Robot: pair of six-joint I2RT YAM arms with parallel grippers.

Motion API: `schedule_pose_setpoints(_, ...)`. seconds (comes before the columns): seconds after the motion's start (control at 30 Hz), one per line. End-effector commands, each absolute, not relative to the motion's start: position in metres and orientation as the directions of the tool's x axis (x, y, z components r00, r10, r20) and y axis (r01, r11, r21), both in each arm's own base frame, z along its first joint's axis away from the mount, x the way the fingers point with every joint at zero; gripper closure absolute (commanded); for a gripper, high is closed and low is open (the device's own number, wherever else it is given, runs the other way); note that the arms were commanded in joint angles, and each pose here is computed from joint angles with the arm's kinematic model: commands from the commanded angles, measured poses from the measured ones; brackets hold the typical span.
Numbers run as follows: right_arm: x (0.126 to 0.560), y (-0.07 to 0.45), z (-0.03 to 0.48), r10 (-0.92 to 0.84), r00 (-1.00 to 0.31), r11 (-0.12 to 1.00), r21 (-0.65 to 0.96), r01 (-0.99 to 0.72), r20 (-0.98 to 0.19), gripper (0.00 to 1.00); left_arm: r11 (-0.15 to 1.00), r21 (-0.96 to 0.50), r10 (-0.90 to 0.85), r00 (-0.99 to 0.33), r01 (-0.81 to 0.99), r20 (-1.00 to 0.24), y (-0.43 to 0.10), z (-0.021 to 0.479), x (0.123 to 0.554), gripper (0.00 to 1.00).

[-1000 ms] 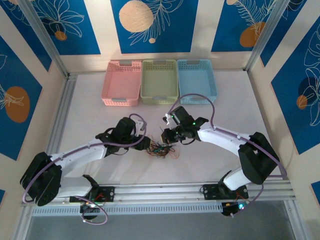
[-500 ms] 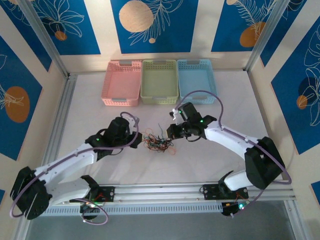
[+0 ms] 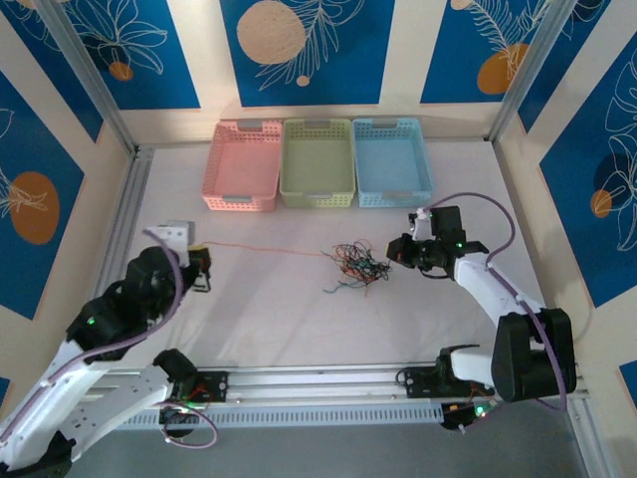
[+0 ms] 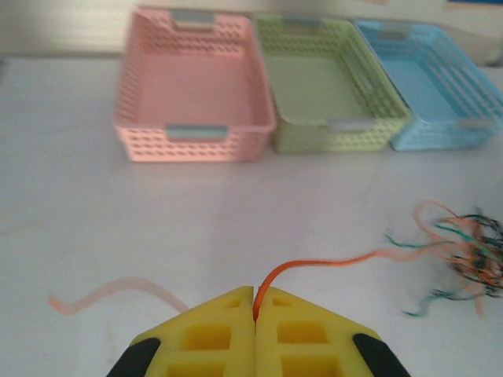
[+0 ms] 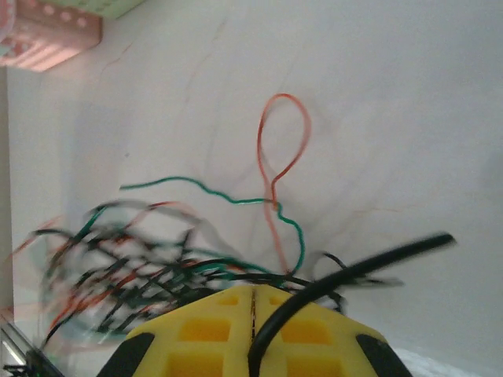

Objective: Untangle the cables

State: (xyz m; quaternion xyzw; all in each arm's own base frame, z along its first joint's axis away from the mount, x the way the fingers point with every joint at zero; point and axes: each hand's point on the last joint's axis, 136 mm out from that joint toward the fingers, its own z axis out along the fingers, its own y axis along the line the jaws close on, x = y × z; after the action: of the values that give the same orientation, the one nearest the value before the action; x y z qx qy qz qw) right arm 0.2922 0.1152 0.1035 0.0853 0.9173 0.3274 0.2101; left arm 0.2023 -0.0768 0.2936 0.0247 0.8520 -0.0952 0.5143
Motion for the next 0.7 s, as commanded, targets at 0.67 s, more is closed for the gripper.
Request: schedule_pose_setpoints(0.67,0.295,0.077,0.076,0.417,-0.850,0.783,0.602,0.157,-0.322,1.00,0.998,0.062,0.063,-0.118,0.007,-0.991,0.000,0.481,0.171,1.00)
